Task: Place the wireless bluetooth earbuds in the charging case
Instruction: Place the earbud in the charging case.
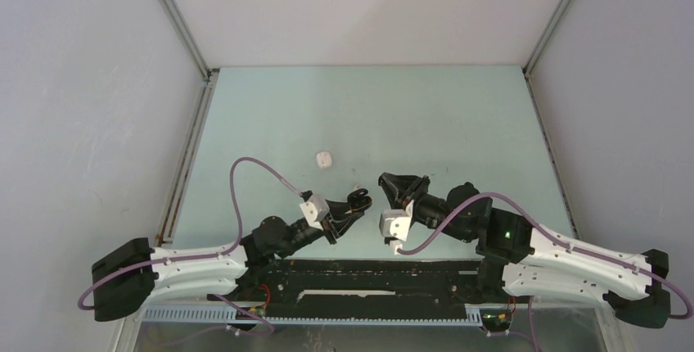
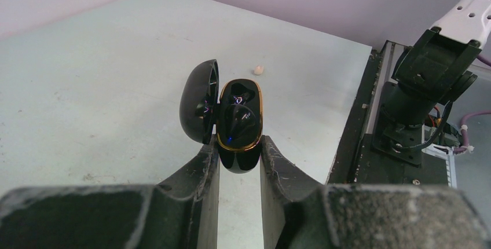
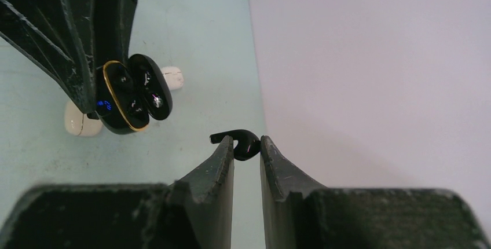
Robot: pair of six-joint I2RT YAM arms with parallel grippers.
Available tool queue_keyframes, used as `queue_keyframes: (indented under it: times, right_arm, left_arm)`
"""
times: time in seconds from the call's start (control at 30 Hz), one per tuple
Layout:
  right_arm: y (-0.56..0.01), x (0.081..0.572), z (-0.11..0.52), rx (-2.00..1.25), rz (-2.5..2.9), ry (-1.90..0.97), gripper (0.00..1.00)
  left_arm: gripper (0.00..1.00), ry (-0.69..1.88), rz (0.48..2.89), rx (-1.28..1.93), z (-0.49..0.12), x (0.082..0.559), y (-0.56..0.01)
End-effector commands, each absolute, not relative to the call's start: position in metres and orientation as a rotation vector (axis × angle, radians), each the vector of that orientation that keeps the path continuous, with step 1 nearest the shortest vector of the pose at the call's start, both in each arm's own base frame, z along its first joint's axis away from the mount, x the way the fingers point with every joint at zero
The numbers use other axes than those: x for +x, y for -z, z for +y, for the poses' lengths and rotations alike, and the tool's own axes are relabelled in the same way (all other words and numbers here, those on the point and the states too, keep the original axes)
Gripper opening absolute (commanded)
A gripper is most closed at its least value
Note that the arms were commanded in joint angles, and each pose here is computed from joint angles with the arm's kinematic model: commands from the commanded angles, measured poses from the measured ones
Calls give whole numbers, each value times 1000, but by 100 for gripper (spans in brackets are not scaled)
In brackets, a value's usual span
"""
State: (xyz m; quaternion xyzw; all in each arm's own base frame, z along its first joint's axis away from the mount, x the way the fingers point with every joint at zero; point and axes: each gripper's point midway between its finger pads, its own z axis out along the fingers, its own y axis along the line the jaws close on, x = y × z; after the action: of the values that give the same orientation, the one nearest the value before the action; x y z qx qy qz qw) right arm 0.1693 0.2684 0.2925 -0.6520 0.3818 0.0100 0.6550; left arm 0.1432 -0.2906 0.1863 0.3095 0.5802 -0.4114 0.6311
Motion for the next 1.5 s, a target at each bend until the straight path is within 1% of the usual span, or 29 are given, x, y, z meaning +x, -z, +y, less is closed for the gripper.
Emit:
queue_keyframes:
  times: [0.0, 0.43, 1.47]
  right_arm:
    - [-302, 163, 280, -1457, 781, -20, 0]
    - [-288, 150, 300, -1498, 752, -77, 0]
    - [-254, 155, 304, -1592, 722, 18, 0]
  left_arm:
    - [0, 965, 1199, 664, -294, 142, -230]
    - [0, 980, 1155, 677, -292, 135, -237]
    - [0, 1002, 1132, 669, -289, 131, -239]
